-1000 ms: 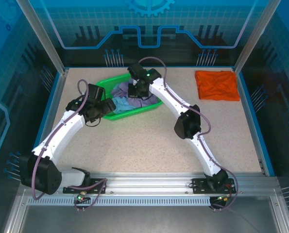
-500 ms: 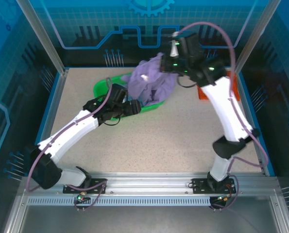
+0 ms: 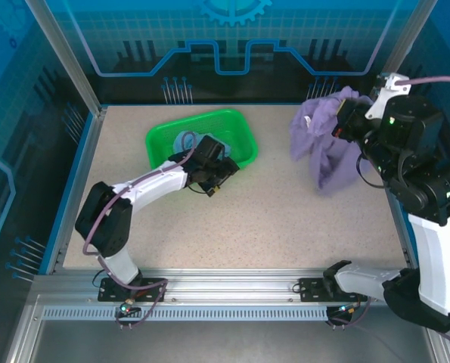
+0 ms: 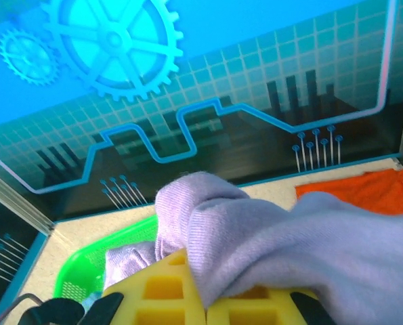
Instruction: Fold and stack the t-shirts
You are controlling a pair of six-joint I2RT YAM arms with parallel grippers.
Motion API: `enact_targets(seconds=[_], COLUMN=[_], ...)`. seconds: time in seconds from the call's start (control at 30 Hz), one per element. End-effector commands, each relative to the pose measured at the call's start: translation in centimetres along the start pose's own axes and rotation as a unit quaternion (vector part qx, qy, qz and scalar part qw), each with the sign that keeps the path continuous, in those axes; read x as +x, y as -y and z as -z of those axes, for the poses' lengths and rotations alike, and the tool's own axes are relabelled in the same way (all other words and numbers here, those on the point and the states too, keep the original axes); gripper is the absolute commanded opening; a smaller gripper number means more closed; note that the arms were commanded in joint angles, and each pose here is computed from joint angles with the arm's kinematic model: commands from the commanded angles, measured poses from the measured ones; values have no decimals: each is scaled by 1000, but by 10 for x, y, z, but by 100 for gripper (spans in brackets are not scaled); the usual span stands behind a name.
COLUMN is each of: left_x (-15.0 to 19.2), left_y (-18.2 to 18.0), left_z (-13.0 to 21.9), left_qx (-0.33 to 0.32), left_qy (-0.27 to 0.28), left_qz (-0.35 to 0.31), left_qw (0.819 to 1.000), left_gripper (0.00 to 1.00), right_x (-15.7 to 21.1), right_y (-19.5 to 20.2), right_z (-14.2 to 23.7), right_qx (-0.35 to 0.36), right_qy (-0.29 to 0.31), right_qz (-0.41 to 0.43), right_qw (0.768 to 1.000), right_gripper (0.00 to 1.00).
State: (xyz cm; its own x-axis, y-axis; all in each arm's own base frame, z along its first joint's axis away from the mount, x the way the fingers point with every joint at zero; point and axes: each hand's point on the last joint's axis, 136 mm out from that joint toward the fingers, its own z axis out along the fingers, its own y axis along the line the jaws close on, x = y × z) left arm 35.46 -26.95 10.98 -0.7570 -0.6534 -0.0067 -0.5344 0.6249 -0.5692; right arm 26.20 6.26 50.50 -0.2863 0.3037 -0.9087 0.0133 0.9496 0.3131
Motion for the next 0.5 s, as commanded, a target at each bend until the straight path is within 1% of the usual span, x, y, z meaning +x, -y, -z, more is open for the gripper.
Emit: enact_targets(seconds=[0.0, 0.07, 0.17, 0.23, 0.33, 0.37, 0.47], left_x=[9, 2, -18, -30, -47, -53, -74], left_y=[31, 36, 35, 37, 24, 17, 9], left_z=[-8, -18, -34, -45, -56, -58, -54], left_qx=[25, 21, 16, 17, -18, -23, -20], left_qy=[-4, 14, 58, 75, 103, 116, 168], left_qz=[92, 113, 143, 163, 196, 212, 233], left_qw=[995, 993, 988, 984, 975, 970, 958], left_gripper=[82, 82, 83, 83, 82, 80, 73], right_x=[29, 57, 97, 113, 126, 128, 132], right_y=[17, 19, 18, 17, 19, 20, 20], right_z=[-15, -22, -30, -31, -29, -28, -25], right_qx=[36, 28, 18, 9, 4, 4, -4], right_qy=[-28, -65, -130, -155, -174, -176, -183], right_qz=[4, -1, -8, -10, -3, 1, 8], right_qw=[999, 997, 991, 988, 985, 984, 983], right_gripper=[0, 0, 0, 0, 0, 0, 0])
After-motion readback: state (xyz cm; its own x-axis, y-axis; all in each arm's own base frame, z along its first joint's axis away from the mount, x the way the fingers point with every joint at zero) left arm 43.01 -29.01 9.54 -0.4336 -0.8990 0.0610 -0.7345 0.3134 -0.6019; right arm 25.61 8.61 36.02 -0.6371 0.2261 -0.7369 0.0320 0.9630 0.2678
